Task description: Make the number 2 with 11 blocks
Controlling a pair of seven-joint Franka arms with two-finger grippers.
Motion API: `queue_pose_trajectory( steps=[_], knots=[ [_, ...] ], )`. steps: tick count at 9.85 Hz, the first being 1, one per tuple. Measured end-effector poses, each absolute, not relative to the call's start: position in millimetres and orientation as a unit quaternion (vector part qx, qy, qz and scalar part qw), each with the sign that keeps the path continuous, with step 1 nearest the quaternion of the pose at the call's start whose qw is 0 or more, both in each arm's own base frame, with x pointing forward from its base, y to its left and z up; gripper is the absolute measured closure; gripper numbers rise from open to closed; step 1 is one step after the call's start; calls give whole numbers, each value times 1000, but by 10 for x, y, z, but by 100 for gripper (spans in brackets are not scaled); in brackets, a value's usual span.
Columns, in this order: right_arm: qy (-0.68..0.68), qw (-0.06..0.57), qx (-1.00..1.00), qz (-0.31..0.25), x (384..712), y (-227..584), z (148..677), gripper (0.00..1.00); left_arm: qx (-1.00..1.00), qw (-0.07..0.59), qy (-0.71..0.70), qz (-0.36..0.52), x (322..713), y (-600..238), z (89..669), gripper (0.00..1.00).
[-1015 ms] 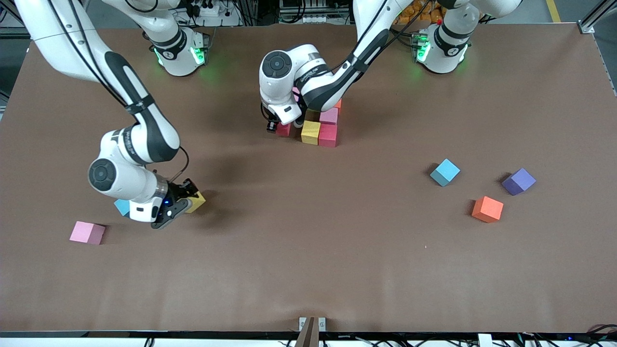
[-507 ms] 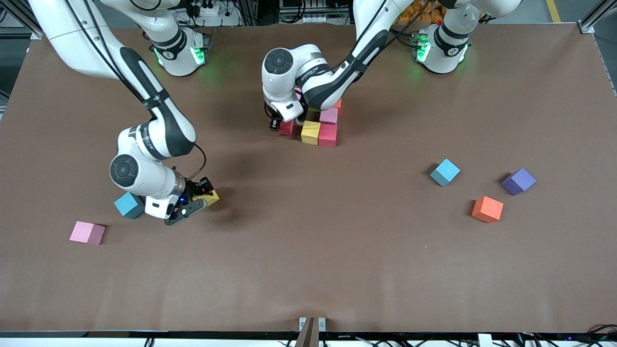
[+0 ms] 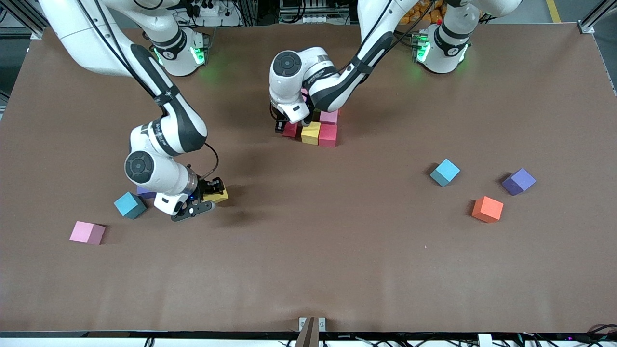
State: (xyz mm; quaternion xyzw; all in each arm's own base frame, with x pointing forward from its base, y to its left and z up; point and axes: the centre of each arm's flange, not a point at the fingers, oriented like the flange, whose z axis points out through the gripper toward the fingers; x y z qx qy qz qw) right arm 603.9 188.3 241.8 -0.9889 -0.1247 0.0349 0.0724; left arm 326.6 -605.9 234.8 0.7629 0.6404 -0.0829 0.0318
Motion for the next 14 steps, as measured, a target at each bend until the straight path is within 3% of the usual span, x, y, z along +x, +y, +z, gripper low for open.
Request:
queue_pose_trajectory(
  steps=[14],
  knots=[
    [-37,74,-996,30,5901,2390,2472,41,759,26,645,-82,3307,-5958,2245,41]
  ],
)
